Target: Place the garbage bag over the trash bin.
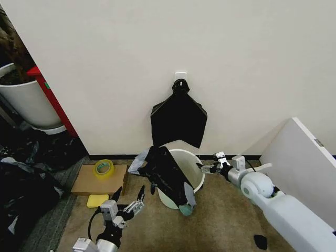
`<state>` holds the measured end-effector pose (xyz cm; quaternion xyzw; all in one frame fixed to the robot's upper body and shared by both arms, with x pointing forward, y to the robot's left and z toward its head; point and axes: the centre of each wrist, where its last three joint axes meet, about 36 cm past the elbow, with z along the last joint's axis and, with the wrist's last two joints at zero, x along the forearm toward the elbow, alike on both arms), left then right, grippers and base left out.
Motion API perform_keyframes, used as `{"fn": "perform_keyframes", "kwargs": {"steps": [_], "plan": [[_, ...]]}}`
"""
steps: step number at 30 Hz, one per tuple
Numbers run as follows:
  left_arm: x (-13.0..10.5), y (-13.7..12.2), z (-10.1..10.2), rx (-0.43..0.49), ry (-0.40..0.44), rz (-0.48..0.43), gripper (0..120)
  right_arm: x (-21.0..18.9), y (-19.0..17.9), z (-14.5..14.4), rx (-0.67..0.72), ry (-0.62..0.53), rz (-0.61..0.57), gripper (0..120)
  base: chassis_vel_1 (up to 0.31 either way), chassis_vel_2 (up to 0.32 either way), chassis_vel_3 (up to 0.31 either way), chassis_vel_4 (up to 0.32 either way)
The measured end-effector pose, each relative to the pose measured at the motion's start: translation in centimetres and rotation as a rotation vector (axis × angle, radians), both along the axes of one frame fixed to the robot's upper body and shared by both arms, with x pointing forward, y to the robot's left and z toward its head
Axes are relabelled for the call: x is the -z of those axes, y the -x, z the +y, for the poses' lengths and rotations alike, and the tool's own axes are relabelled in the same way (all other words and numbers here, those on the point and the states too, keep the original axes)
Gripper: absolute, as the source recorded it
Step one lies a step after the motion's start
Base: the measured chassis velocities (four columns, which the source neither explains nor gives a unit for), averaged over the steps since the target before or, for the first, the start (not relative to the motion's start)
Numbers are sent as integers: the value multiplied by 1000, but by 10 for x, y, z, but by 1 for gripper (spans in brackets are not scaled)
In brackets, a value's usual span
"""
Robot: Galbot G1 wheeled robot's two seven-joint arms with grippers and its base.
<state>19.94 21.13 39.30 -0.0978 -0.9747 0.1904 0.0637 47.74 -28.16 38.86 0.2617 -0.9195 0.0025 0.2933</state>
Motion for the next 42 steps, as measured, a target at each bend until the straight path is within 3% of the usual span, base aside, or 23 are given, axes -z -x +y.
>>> {"fn": "perform_keyframes", "kwargs": {"steps": [6, 10, 12, 19, 27, 38, 42], "plan": [[3, -2, -2, -1, 0, 4, 100, 4, -8, 11, 8, -21, 36, 84, 0, 0, 0, 0], [5, -3, -2, 1, -4, 7, 100, 4, -11, 9, 20, -35, 51, 64, 0, 0, 0, 0], [5, -4, -2, 1, -4, 7, 100, 3, -11, 9, 21, -37, 53, 62, 0, 0, 0, 0], [6, -5, -2, 2, -5, 9, 100, 4, -11, 14, 25, -47, 63, 30, 0, 0, 0, 0], [6, -5, -2, 0, -3, 12, 100, 4, -10, 17, 39, -56, 67, 5, 0, 0, 0, 0], [5, -5, -2, -1, -2, 13, 100, -2, 4, 19, 121, -78, 94, 3, 0, 0, 0, 0], [5, -5, -2, -1, -2, 13, 99, -15, 21, 27, 229, -76, 119, 3, 0, 0, 0, 0]]}}
